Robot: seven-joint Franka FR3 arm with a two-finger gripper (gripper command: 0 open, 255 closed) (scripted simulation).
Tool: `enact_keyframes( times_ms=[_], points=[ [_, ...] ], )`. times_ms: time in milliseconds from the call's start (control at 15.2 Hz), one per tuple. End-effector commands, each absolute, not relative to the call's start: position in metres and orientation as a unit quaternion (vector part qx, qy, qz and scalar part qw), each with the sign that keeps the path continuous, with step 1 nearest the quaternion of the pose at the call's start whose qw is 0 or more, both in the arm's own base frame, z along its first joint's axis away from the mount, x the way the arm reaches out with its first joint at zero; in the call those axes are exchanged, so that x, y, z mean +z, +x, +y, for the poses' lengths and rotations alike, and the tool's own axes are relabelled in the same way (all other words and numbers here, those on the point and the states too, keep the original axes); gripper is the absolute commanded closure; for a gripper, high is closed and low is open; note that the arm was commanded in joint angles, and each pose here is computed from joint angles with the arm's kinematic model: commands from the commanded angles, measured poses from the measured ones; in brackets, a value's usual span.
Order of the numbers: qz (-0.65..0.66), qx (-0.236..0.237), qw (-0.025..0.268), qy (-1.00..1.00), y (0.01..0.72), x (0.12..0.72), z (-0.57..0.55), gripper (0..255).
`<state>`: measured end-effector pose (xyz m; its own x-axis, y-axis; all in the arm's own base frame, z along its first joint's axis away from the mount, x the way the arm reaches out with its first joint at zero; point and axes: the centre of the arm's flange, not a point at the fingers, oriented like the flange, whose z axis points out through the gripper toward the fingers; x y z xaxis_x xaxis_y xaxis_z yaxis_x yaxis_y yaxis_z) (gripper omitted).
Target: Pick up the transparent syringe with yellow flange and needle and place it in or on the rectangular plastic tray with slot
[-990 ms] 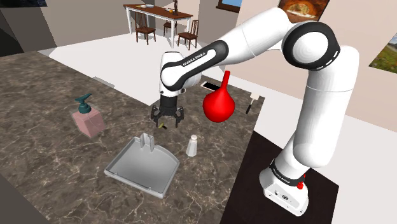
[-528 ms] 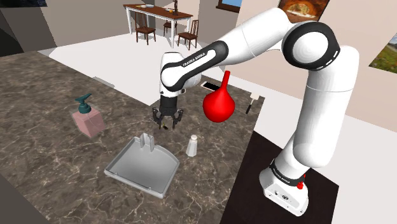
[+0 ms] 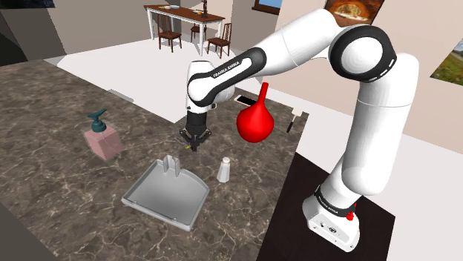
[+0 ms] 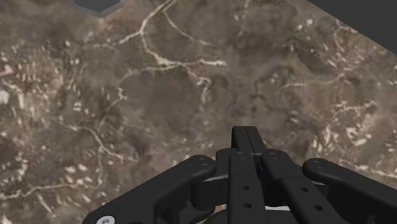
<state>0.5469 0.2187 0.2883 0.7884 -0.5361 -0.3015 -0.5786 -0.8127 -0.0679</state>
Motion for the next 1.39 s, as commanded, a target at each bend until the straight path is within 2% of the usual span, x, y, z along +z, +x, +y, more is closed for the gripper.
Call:
enact_keyframes(
  times_ms=[0,66,396,924,1320],
  points=[
    [0.296,0.135,0.079,-0.942,0.547,0.288,0.219,255],
    [0.296,0.135,0.079,-0.942,0.547,0.288,0.219,0],
    [0.288,0.021,-0.011,-0.957,0.584,0.292,0.246,0],
    [0.288,0.021,-0.011,-0.957,0.582,0.253,0.246,0],
    [0.288,0.021,-0.011,-0.957,0.582,0.253,0.246,0]
  ],
)
